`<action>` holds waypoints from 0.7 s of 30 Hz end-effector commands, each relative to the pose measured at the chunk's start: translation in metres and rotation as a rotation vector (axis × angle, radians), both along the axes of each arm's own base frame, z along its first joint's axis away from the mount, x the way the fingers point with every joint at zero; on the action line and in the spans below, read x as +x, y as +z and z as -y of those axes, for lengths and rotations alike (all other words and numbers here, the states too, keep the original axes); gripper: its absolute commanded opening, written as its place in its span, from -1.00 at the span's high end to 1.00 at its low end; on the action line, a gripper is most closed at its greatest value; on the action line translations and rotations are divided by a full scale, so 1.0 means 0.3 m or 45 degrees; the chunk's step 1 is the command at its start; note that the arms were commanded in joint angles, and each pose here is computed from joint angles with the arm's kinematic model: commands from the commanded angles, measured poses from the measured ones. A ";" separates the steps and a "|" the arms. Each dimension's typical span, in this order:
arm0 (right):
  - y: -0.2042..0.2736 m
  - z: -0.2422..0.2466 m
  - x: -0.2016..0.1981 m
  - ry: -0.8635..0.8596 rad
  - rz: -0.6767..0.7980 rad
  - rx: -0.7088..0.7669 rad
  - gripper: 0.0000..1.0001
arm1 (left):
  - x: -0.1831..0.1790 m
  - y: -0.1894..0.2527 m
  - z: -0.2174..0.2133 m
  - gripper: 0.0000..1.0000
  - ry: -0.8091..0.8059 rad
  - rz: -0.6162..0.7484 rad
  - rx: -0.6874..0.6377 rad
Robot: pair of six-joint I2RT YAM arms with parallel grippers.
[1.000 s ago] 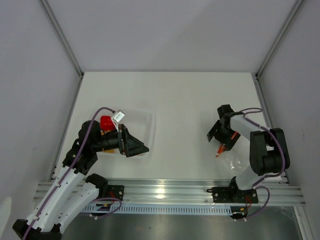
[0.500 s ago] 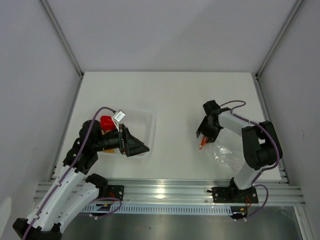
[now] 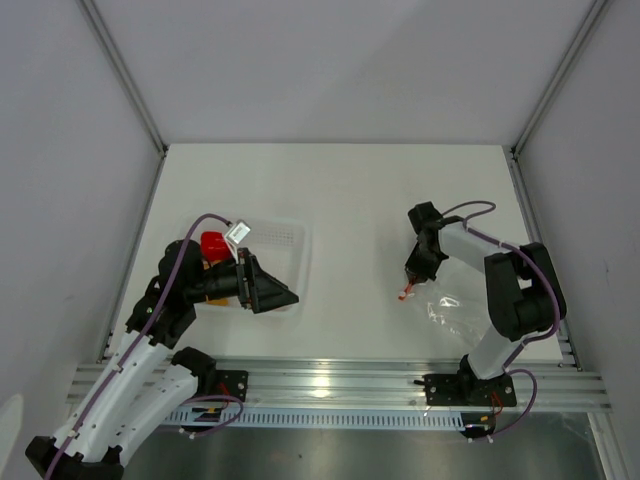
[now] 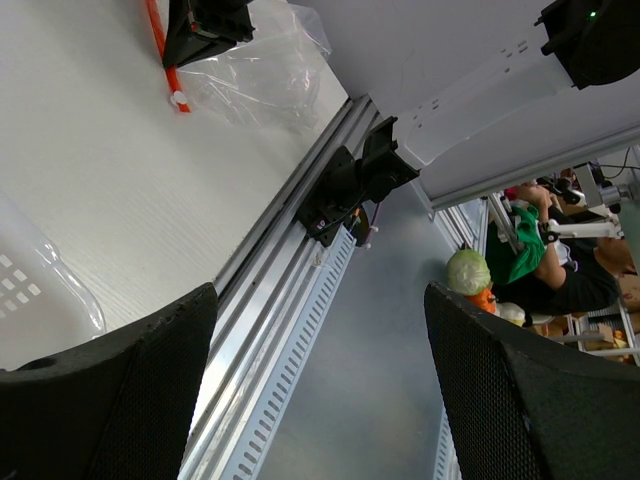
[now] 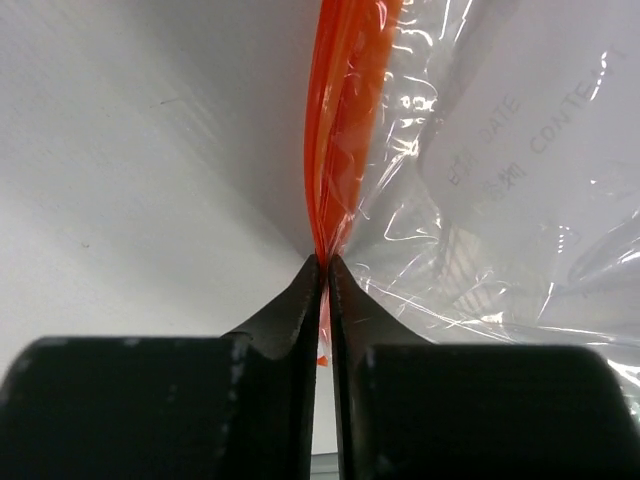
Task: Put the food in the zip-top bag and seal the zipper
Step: Pick up the zipper food storage bag at the corner of the board.
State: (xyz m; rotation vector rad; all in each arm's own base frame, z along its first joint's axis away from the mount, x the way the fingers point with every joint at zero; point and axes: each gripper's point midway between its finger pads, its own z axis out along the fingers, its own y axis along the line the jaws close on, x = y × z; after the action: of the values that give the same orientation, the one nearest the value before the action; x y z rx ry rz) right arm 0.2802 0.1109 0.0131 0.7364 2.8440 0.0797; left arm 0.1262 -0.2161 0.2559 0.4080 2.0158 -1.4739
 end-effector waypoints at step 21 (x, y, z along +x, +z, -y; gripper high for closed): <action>0.583 -0.439 -0.105 0.733 0.594 0.307 1.00 | 0.035 -0.008 0.054 -0.63 -0.106 -0.017 -0.009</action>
State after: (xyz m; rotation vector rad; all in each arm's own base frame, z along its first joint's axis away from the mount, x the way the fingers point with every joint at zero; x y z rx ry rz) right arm 0.2657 0.2134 0.1620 0.0856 2.5852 0.3802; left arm 0.1371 -0.2260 0.2415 0.4268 2.0822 -1.5061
